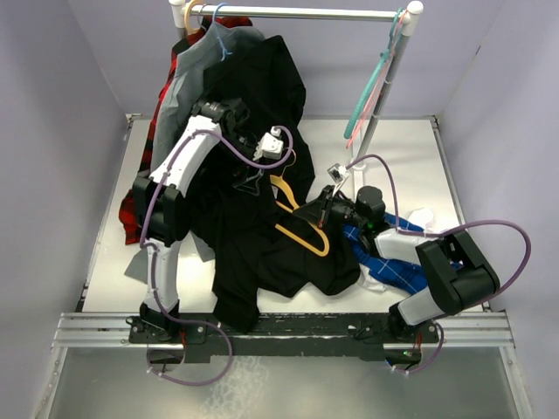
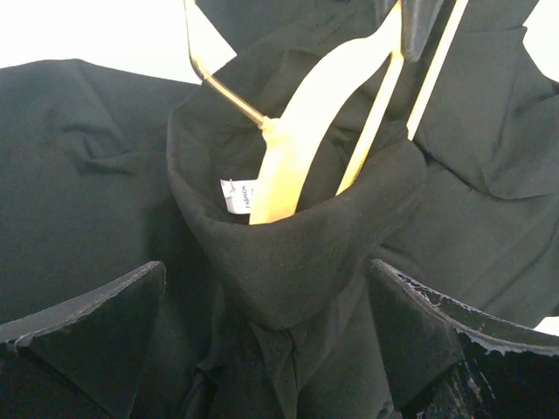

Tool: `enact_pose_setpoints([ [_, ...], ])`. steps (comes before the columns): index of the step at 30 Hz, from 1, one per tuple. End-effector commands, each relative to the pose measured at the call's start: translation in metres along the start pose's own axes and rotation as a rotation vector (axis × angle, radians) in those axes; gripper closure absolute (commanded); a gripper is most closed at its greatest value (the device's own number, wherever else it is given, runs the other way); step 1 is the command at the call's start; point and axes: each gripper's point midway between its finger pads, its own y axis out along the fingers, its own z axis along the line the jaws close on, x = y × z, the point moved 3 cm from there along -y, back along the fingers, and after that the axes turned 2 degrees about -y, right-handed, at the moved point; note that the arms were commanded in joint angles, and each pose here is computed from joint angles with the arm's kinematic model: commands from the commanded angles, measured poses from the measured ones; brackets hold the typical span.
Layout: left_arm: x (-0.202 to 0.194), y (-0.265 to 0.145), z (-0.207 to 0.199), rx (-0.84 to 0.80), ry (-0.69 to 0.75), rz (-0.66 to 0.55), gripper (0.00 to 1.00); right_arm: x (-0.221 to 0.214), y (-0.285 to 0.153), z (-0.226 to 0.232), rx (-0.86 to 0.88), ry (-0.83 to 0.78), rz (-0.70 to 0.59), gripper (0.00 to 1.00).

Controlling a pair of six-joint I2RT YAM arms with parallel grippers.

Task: Place the shirt on the hanger

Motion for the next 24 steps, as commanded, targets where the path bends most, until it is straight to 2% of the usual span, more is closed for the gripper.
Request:
enact_pose_setpoints([
  [1, -0.003, 0.001, 0.002, -0.016, -0.038, 0.010, 0.01, 0.024, 0.000, 0.020, 0.081, -0.097, -0.075, 1.00],
  [5, 0.002, 0.001, 0.000, -0.032, -0.040, -0.019, 0.00, 0.027, -0.001, 0.023, 0.089, -0.106, -0.087, 1.00],
  [6, 0.005, 0.001, -0.004, -0.049, -0.041, -0.032, 0.04, 0.028, -0.001, 0.025, 0.093, -0.107, -0.091, 1.00],
  [8, 0.013, 0.000, -0.007, -0.055, -0.047, -0.058, 0.23, 0.029, -0.002, 0.026, 0.097, -0.108, -0.097, 1.00],
  [9, 0.018, -0.002, -0.010, -0.057, -0.052, -0.075, 0.40, 0.029, -0.002, 0.026, 0.098, -0.106, -0.100, 1.00],
  [10, 0.023, -0.003, -0.012, -0.060, -0.053, -0.094, 0.53, 0.029, -0.003, 0.027, 0.101, -0.106, -0.105, 1.00],
  [15, 0.045, -0.015, -0.026, -0.056, -0.040, -0.157, 1.00, 0.031, -0.005, 0.030, 0.110, -0.099, -0.128, 1.00],
  [24, 0.077, -0.035, -0.054, -0.041, 0.002, -0.207, 1.00, 0.046, -0.013, 0.049, 0.145, -0.121, -0.178, 1.00],
])
